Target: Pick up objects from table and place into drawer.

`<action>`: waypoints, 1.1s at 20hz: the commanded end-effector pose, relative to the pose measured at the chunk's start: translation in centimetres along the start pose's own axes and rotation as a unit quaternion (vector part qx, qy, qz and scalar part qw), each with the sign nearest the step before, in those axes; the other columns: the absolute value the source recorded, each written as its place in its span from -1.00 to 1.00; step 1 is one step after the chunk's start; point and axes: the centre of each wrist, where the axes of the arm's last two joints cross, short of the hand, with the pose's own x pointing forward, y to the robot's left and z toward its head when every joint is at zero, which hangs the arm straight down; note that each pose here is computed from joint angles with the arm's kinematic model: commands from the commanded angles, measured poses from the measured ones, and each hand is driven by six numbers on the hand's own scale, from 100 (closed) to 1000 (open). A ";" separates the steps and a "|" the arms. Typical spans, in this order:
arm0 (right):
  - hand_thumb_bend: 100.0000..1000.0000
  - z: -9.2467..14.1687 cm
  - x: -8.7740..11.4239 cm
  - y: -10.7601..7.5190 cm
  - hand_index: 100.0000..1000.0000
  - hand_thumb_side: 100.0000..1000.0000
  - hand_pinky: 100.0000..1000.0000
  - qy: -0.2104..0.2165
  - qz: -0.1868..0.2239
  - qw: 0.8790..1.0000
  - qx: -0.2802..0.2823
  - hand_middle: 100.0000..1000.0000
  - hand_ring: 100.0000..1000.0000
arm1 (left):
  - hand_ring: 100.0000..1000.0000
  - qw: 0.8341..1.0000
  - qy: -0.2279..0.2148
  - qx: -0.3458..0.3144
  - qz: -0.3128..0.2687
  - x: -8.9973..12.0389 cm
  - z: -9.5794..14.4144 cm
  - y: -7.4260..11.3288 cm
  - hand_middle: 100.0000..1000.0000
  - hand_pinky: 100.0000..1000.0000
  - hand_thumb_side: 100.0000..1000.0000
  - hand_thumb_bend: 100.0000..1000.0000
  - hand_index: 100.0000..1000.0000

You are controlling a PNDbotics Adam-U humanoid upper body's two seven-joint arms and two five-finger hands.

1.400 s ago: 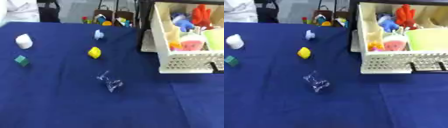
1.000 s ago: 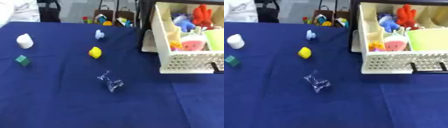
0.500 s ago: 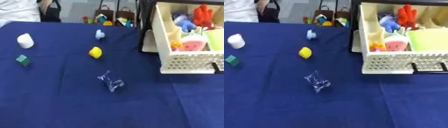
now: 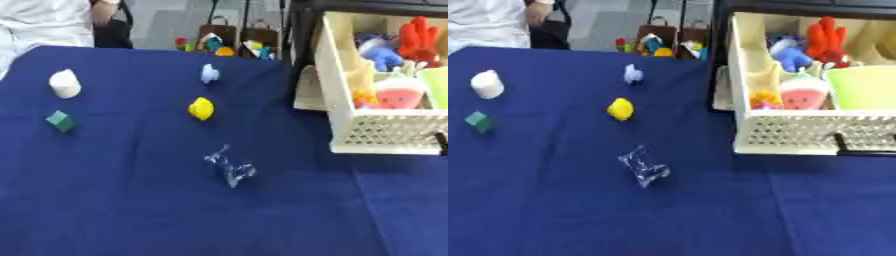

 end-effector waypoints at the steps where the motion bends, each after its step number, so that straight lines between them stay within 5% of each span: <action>1: -1.00 -1.2 0.2 -0.3 0.64 1.00 0.45 -0.026 -0.002 1.000 0.004 0.45 0.53 | 0.21 0.997 -0.008 -0.038 -0.065 -0.6 -1.4 1.4 0.33 0.01 0.96 -0.12 0.71; 6: -1.00 -1.2 0.2 -0.2 0.64 1.00 0.45 -0.027 -0.003 1.000 0.009 0.45 0.53 | 0.31 0.979 0.034 -0.123 -0.156 -3.1 -1.2 2.6 0.46 0.10 1.00 0.04 0.80; 13: -1.00 -1.3 0.3 -0.1 0.64 1.00 0.45 -0.027 -0.006 1.000 0.011 0.45 0.53 | 0.48 0.930 0.139 -0.246 -0.237 -7.1 0.7 3.9 0.64 0.25 1.00 -0.02 0.98; 22: -1.00 -1.3 0.4 0.2 0.64 1.00 0.45 -0.025 -0.012 1.000 0.011 0.45 0.53 | 0.52 0.865 0.268 -0.336 -0.261 -10.8 2.9 3.1 0.64 0.29 0.86 0.54 1.00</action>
